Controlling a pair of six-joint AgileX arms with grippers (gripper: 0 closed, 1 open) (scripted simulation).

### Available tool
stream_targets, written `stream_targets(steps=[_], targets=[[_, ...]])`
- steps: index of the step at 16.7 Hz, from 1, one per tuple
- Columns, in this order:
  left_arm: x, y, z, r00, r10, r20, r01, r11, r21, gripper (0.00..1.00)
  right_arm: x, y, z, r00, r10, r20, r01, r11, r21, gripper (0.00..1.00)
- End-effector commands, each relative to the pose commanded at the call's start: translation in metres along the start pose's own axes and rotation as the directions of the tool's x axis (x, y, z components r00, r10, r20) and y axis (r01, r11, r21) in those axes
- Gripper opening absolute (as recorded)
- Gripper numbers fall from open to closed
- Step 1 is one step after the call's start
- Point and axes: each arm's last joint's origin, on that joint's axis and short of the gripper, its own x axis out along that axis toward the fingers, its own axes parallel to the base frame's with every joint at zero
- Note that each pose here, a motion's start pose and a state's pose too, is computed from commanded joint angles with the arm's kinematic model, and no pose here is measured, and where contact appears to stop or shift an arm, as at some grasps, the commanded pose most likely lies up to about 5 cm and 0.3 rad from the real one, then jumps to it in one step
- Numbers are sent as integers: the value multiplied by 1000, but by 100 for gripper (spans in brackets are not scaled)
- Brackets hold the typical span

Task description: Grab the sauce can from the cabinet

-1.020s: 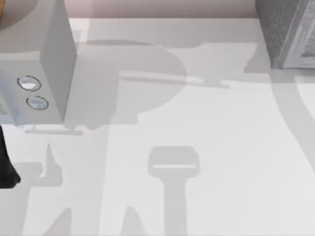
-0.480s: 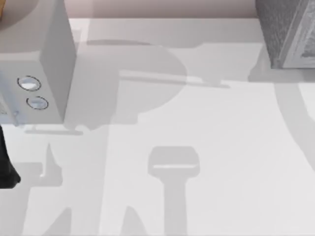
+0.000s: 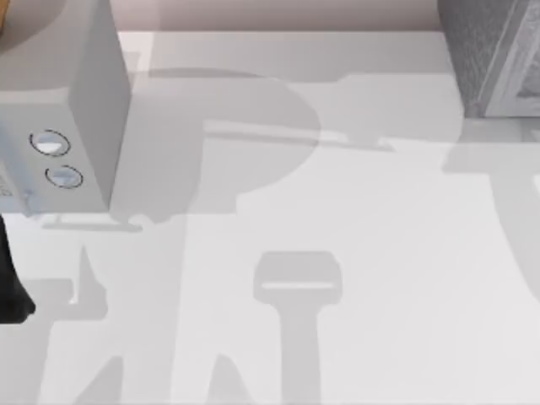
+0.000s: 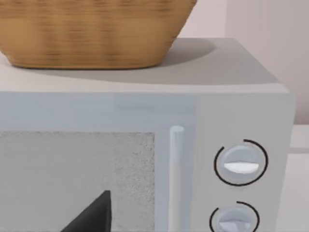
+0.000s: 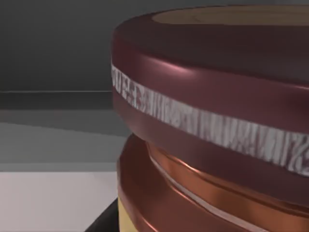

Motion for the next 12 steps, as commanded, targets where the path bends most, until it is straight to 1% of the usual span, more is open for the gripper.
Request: stream_targets(steps=[3, 9, 12], targets=[[0, 0, 0, 1000, 0, 0, 0, 1000, 0, 100, -11, -7, -60, 999, 3, -34, -3, 1000, -6, 0], [0, 0, 0, 1000, 0, 0, 0, 1000, 0, 100, -31, -18, -214, 996, 11, -92, -12, 1000, -8, 0], [0, 0, 0, 1000, 0, 0, 0, 1000, 0, 100, -37, -22, -280, 996, 14, -86, -14, 1000, -4, 0]])
